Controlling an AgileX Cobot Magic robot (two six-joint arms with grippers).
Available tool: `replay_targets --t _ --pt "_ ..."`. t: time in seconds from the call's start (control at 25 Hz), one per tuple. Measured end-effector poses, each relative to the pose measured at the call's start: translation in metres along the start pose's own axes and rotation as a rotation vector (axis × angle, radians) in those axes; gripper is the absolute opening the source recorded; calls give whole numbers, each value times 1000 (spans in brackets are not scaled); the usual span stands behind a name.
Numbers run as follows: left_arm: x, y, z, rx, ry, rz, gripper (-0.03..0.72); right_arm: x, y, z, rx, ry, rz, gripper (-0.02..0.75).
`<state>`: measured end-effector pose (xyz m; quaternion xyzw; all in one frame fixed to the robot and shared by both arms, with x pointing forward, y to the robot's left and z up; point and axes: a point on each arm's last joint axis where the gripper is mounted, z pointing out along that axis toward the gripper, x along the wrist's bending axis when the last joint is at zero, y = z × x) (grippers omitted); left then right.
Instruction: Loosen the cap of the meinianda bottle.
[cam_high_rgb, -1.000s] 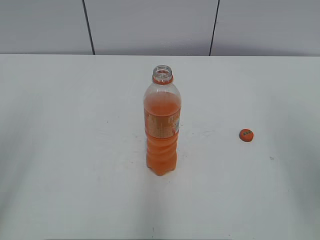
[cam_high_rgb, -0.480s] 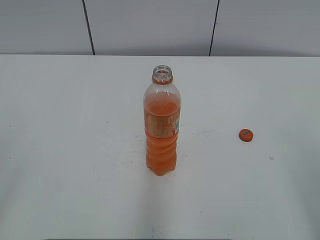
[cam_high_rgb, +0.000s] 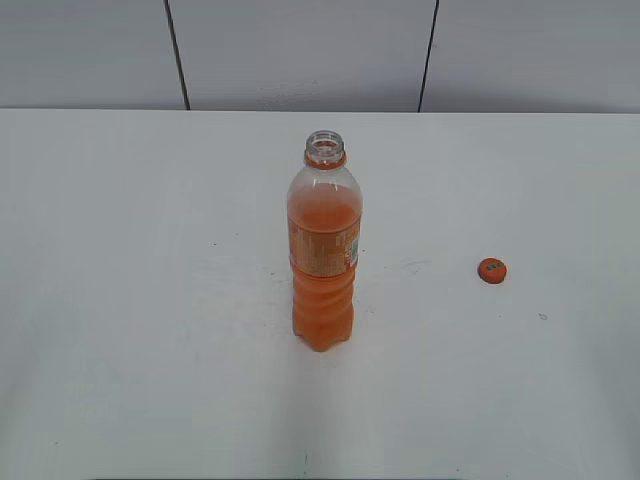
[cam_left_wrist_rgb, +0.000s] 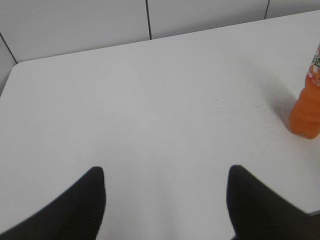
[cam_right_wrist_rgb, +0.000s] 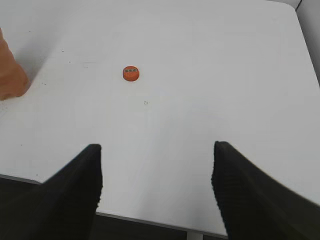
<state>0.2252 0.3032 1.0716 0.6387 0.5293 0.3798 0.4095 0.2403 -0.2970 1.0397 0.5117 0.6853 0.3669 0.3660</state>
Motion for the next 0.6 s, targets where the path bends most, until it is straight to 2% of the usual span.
replay_targets --t 0.6 --pt "0 0 1 -3 0 0 468 0 0 0 0 0 0 517"
